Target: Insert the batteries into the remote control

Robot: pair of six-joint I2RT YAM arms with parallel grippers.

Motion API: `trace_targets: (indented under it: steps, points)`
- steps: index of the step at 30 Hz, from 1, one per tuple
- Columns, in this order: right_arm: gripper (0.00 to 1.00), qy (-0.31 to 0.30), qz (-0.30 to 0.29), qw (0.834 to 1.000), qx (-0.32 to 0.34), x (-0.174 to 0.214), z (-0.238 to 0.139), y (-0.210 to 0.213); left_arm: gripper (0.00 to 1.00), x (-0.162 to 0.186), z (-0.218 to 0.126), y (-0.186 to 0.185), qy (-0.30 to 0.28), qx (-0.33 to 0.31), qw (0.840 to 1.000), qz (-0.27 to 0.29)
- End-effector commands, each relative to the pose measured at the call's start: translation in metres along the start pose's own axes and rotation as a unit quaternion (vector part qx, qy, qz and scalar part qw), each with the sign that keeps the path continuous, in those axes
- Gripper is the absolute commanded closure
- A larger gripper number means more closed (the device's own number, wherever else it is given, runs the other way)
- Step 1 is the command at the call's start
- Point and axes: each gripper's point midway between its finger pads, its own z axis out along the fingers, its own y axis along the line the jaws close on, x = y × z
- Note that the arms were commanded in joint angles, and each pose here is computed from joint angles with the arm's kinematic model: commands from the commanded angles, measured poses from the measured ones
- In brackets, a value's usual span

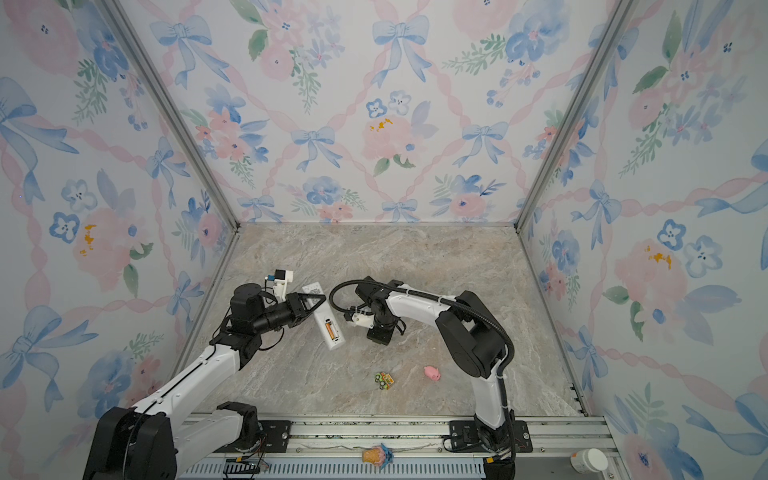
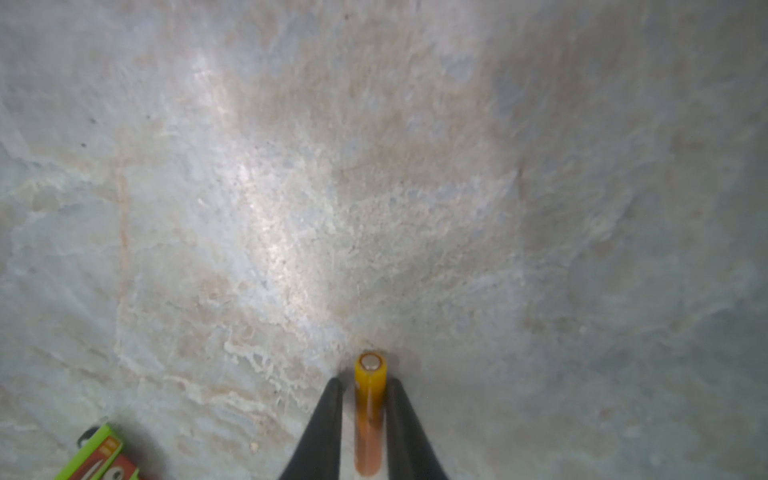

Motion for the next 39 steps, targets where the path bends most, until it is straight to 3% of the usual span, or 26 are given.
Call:
trace_targets:
  steps: [1, 15, 19, 22, 27, 33, 39]
  points:
    - [0.72, 0.029, 0.007, 0.999, -0.014, 0.017, 0.014, 0.004, 1.0, -0.007, -0.001, -0.009, -0.005, 0.011, 1.0, 0.021]
    - [0.49, -0.062, 0.114, 0.991, 0.0, -0.004, -0.035, -0.004, 1.0, -0.01, -0.003, -0.006, -0.017, -0.004, 0.999, 0.042]
    - [0.47, -0.083, 0.18, 0.98, 0.016, -0.005, -0.06, -0.008, 1.0, -0.014, -0.005, -0.003, -0.03, -0.015, 0.998, 0.059]
    - [0.45, -0.095, 0.258, 0.961, 0.033, -0.003, -0.08, -0.015, 1.0, -0.016, -0.006, 0.0, -0.036, -0.024, 0.996, 0.073]
    - [0.39, -0.074, 0.409, 0.908, 0.047, 0.014, -0.111, -0.029, 1.0, -0.018, -0.008, 0.005, -0.047, -0.038, 0.994, 0.096]
    - [0.28, -0.063, 0.568, 0.821, 0.006, 0.009, -0.135, -0.034, 1.0, -0.019, -0.006, 0.01, -0.045, -0.047, 0.991, 0.116]
    - [0.16, -0.065, 0.704, 0.706, -0.033, -0.01, -0.136, -0.033, 1.0, -0.018, -0.006, 0.011, -0.042, -0.049, 0.989, 0.135]
